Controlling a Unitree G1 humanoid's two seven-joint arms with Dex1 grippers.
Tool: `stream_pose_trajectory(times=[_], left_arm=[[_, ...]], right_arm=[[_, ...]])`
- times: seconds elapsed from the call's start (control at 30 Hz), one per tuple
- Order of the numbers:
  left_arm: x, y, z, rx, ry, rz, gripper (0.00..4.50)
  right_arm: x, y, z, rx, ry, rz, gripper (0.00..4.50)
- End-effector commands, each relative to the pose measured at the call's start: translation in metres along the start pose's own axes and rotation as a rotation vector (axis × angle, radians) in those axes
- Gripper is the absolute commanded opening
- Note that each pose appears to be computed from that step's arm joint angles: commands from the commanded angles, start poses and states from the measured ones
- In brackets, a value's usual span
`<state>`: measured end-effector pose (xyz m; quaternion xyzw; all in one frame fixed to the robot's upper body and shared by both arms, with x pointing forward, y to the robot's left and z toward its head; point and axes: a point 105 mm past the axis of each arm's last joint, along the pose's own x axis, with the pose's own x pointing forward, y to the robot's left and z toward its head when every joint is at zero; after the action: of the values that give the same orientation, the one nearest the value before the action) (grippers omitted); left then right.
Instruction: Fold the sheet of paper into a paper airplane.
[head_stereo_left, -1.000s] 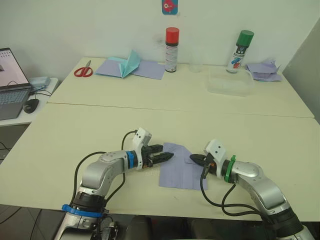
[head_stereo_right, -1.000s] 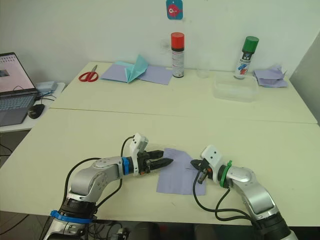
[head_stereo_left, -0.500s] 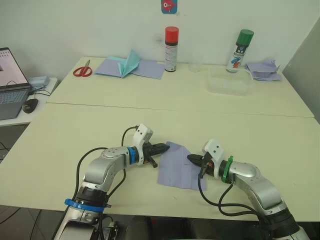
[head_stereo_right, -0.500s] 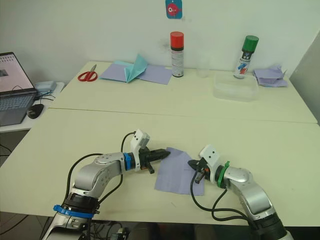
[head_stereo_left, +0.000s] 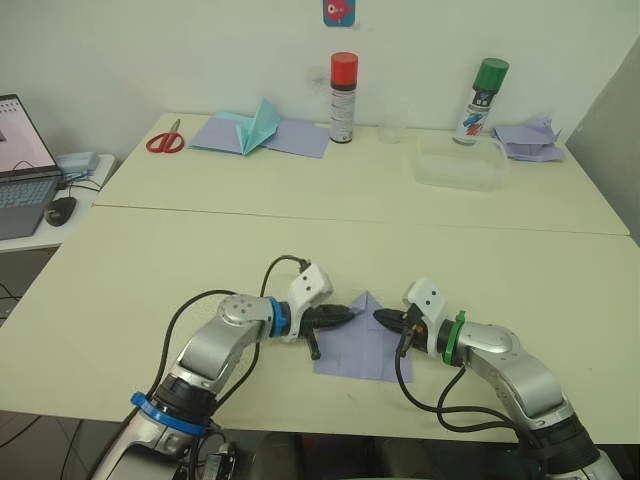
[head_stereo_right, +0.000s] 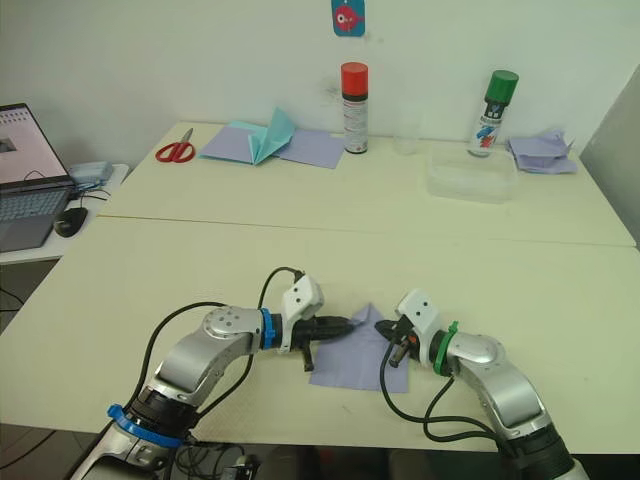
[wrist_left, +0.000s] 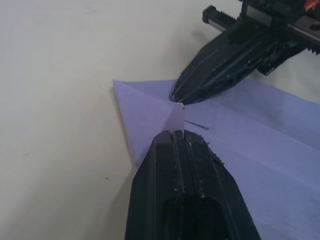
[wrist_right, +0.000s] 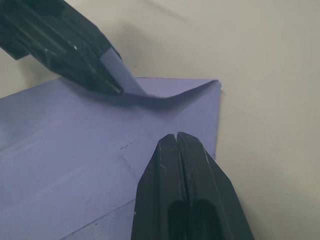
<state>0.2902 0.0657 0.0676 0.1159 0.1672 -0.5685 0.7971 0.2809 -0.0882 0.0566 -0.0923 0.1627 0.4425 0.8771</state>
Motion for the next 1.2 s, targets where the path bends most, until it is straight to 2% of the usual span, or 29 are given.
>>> stream_pose_trajectory(times=[0.03,0.17,0.37,0.63,0.93,1.2], left_arm=[[0.002,0.001,-0.002,0.055,0.035,-0.003,0.03],[0.004,0.004,-0.01,0.078,0.087,0.005,0.03],[0.004,0.006,-0.012,0.075,0.097,0.006,0.03],[0.005,0.006,-0.022,0.09,0.15,0.003,0.03],[0.004,0.009,-0.022,0.106,0.153,0.012,0.03],[0.003,0.008,-0.019,0.122,0.132,0.012,0.03]], right_arm=[[-0.002,0.001,-0.016,0.019,0.073,-0.007,0.0],[-0.002,0.001,-0.016,0.019,0.074,-0.01,0.0],[-0.003,0.0,-0.011,0.02,0.05,-0.017,0.0],[0.006,-0.009,0.023,0.089,-0.115,-0.049,0.0],[0.035,-0.017,0.029,0.083,-0.111,-0.074,0.0],[0.041,-0.012,0.01,0.037,-0.023,-0.043,0.0]])
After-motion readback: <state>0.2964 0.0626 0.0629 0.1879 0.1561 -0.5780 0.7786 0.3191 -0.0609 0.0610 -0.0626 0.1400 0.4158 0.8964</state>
